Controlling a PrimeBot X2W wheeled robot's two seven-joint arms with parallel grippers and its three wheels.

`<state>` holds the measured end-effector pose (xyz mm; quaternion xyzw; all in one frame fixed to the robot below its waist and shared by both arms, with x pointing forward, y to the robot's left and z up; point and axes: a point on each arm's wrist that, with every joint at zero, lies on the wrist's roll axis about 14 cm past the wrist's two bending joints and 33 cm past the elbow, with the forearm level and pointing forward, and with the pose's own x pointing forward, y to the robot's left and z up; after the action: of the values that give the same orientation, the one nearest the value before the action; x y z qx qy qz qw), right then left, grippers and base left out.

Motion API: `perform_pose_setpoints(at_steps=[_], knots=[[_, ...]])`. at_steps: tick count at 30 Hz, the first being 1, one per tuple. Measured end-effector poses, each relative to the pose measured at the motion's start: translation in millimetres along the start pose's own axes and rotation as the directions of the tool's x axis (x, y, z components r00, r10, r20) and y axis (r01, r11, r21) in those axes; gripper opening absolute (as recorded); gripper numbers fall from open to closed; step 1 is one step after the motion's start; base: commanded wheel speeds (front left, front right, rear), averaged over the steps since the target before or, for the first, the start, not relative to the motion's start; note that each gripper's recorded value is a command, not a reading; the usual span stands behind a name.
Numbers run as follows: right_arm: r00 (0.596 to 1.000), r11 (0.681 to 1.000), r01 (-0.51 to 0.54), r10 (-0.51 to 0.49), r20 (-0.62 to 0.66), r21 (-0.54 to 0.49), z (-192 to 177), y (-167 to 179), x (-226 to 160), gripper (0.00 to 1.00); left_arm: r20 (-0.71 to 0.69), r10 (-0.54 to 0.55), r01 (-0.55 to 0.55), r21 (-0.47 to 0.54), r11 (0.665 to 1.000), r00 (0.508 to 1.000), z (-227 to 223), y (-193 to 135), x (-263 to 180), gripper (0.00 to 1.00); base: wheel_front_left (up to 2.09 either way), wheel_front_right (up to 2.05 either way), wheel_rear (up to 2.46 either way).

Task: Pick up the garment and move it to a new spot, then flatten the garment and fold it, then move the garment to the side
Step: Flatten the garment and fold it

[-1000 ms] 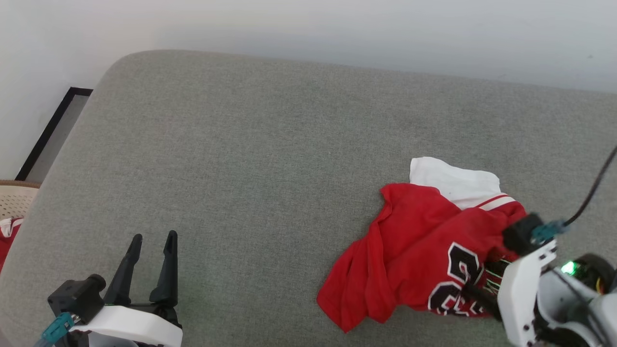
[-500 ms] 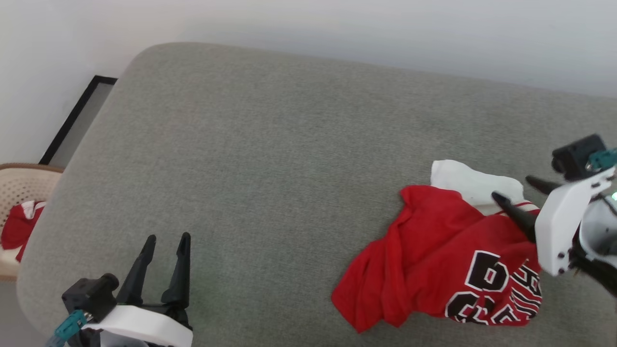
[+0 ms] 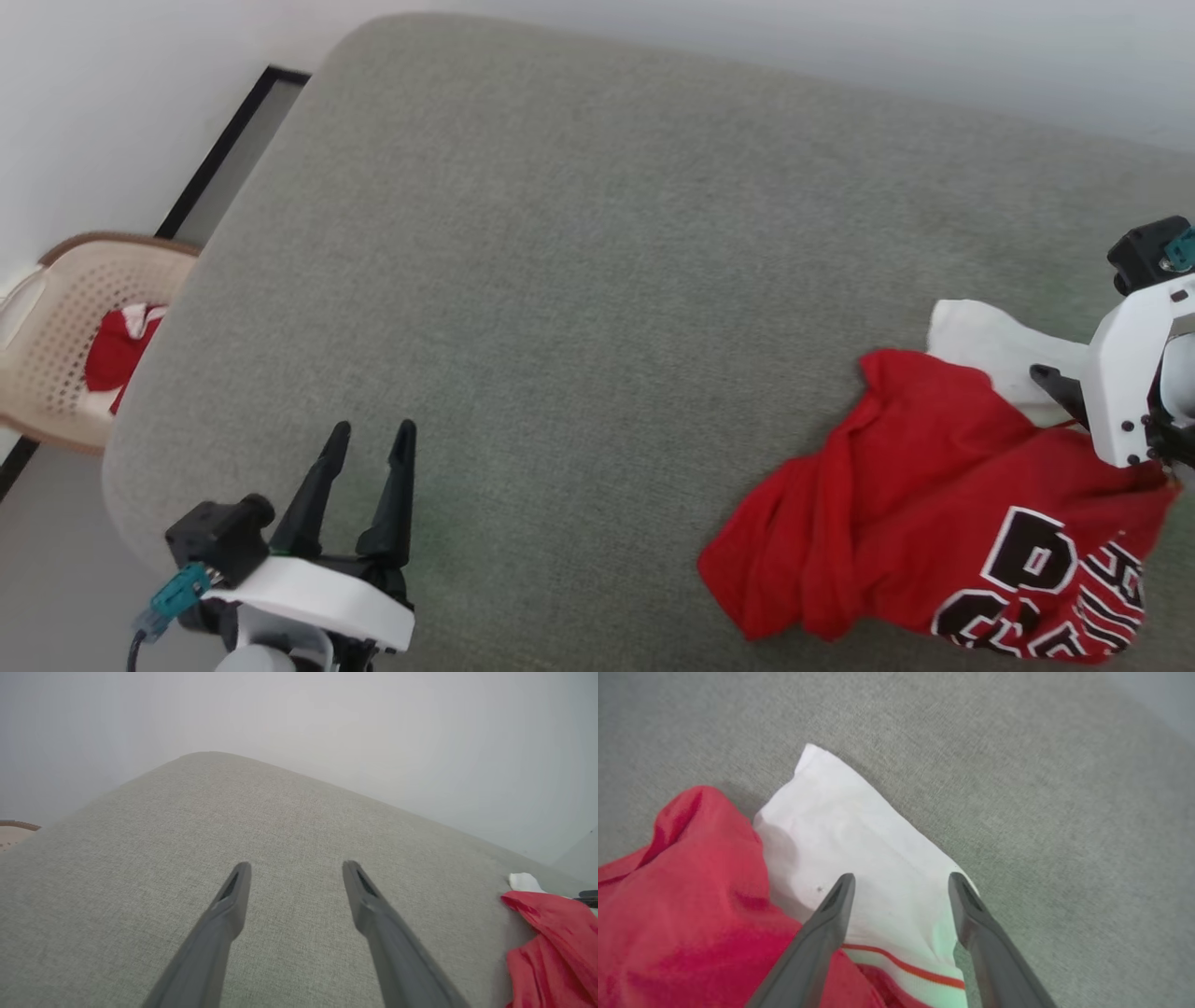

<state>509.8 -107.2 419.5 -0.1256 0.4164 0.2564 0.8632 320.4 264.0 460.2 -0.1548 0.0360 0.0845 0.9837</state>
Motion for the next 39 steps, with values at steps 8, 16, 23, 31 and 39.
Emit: perform_pose_setpoints(at_steps=[8,16,23,31,39], knots=[[0.983,0.999,-0.031,0.026,-0.180,-0.025,-16.6,6.2,41.6,1.00,-0.022,0.028,-0.028,0.002,1.000,0.999,-5.4,4.5,4.1,1.00,0.00,0.00,0.00],[0.987,1.000,-0.029,0.027,-0.158,-0.009,-6.3,3.3,53.8,0.00,-0.032,0.031,-0.031,-0.004,0.999,0.999,-9.5,2.8,8.8,1.00,0.00,0.00,0.00],[0.993,0.995,0.096,-0.094,-0.068,0.025,3.8,-47.1,30.9,0.00,-0.018,0.010,-0.010,0.000,1.000,1.000,-5.0,0.1,16.0,1.00,0.00,0.00,0.00],[0.958,0.952,0.282,-0.273,-0.089,0.120,-23.1,-124.8,-18.4,0.00,-0.013,-0.048,0.048,0.006,0.999,0.999,-3.8,-14.4,25.9,1.00,0.00,0.00,0.00],[0.929,0.908,0.328,-0.261,-0.261,0.260,-102.3,-132.0,-33.5,0.00,-0.013,-0.091,0.091,0.007,0.996,0.996,-4.4,-26.7,31.2,1.00,0.00,0.00,0.00]])
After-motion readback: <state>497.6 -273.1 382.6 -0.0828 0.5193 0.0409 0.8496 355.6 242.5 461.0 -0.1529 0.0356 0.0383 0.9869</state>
